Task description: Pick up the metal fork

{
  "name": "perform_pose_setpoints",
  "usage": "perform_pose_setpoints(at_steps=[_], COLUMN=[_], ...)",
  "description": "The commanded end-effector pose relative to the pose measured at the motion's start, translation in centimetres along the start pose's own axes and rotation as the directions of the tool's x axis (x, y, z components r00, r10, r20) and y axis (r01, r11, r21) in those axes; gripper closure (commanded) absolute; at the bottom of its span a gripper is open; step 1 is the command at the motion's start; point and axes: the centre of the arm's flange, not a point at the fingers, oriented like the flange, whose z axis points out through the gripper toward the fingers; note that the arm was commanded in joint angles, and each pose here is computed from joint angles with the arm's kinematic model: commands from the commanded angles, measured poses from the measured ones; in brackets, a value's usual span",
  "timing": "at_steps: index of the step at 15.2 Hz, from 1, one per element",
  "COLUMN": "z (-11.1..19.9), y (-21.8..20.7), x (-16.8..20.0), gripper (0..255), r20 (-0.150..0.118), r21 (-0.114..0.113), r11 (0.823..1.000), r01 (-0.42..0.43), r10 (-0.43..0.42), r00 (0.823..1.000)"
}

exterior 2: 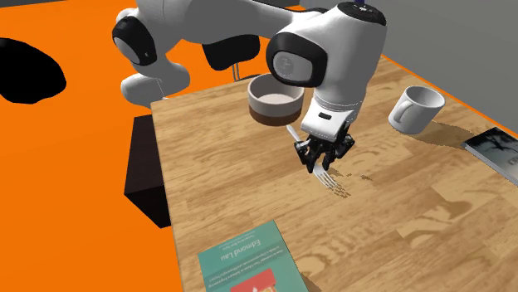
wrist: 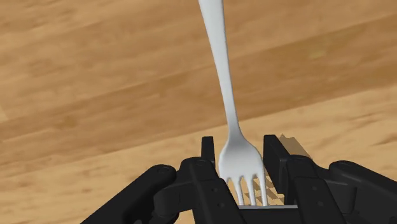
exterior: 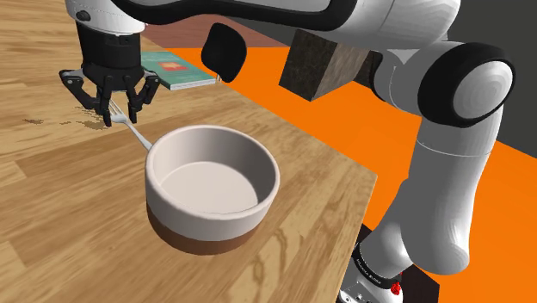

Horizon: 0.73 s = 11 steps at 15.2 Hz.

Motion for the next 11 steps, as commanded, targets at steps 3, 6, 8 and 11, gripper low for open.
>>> perform_pose_setpoints(at_steps=[3, 6, 8, 11], z=[-1.6, -3.2, -4.3, -5.8], y=[-0.1, -0.1, -0.1, -0.1], x=[0.1, 0.2, 0.3, 0.4], gripper=[255, 255, 255, 255], r20=[0.004, 0.004, 0.004, 0.004], r21=[-0.002, -0.002, -0.002, -0.002], r11=[1.000, 1.000, 1.000, 1.000], r01=[0.001, 0.001, 0.001, 0.001], r10=[-0.001, -0.001, -0.001, -0.001], r00=[1.000, 1.000, 1.000, 1.000])
